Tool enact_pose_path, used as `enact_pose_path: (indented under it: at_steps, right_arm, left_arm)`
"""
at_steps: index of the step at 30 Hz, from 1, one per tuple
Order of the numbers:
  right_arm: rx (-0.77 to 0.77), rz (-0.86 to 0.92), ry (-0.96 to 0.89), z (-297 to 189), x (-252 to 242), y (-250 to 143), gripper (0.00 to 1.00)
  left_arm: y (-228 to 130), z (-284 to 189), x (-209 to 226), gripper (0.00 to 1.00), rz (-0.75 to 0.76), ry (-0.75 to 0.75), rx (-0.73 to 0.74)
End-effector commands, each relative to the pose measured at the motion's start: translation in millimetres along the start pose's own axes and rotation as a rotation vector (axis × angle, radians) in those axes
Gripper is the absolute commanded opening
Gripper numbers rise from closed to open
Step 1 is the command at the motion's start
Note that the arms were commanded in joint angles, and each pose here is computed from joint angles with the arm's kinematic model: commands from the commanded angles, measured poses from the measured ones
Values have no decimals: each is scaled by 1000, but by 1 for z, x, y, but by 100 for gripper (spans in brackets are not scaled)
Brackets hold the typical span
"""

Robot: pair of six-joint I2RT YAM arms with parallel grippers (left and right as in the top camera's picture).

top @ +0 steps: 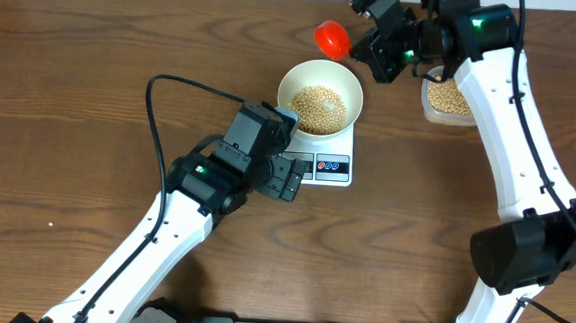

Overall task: Scoop item into bowl and weigh 50g on scale
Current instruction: 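Lift the red scoop with the right gripper and carry it toward the bowl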

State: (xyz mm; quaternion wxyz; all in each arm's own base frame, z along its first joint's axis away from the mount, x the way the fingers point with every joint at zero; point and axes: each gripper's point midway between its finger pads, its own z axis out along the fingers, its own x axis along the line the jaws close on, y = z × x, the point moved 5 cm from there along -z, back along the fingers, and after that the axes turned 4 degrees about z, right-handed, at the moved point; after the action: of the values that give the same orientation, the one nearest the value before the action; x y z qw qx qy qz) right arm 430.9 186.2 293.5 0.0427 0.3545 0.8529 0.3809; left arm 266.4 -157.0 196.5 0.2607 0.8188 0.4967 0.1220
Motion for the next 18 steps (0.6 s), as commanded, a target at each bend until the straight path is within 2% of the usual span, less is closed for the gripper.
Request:
enact_pose_path:
  at_steps: [1,8,11,18]
  right_arm:
    - [-26,82,72,-5,-1,-2,1]
    - [-6,137,60,-16,-18,-14,1]
    - [-42,64,110,-21,-18,-12,1]
    - [-12,-17,41,-23,-29,-18,1]
  left_arm:
    - [1,-2,3,93,0,18,-6]
    - [1,-2,3,93,0,18,-6]
    - [1,-2,3,93,0,18,-6]
    - [1,-2,3,92,0,18,-6]
